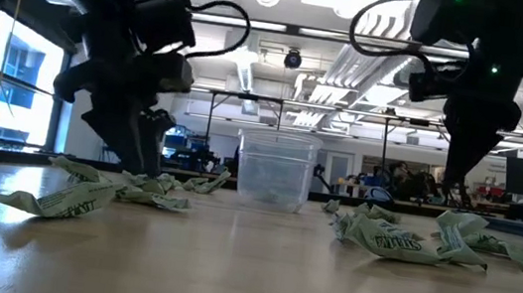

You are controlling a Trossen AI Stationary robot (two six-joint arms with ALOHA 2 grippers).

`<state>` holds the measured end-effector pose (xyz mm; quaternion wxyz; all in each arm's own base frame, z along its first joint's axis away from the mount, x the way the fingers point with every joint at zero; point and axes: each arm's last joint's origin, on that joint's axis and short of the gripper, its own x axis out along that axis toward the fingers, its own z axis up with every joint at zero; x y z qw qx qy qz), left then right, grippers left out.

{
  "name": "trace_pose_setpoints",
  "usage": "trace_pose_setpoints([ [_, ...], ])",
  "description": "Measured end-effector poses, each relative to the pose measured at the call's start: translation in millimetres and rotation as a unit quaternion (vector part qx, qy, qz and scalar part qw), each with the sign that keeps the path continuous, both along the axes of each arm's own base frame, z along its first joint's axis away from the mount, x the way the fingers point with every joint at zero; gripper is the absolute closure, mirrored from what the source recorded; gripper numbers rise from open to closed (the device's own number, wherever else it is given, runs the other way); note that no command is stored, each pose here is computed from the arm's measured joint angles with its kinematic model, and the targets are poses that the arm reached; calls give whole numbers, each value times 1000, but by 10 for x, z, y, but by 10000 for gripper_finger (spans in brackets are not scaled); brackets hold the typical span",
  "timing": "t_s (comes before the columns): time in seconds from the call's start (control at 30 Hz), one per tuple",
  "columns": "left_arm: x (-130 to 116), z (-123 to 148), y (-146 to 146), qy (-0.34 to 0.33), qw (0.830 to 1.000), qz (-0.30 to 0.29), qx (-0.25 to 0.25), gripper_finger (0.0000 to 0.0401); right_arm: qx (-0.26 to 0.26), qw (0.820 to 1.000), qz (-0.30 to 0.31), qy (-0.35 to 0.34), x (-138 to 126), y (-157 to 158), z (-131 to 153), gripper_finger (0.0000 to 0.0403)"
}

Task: Pick and place Stevia / Truvia into bins
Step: Put the white stevia packet into the transparent container

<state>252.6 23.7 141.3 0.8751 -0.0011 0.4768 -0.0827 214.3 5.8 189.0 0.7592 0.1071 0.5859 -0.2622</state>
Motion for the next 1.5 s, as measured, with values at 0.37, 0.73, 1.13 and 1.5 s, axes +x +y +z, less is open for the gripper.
trace_pose_setpoints([
  [0.37, 182, -147, 2, 25, 999, 11, 23, 199, -31, 998, -45, -37, -113, -30, 101, 167],
  [0.73, 182, -150, 10, 28, 999, 19, 28, 340, -40, 976, -158, -146, -247, -62, 343, 167],
  [1.13, 181, -107, 14, 25, 992, 118, -23, 367, 37, 948, -149, -278, -306, 79, 615, 167],
  [1.5, 251, 472, -193, -42, 993, 103, -33, 378, 133, 905, -162, -370, -215, 295, 744, 167],
])
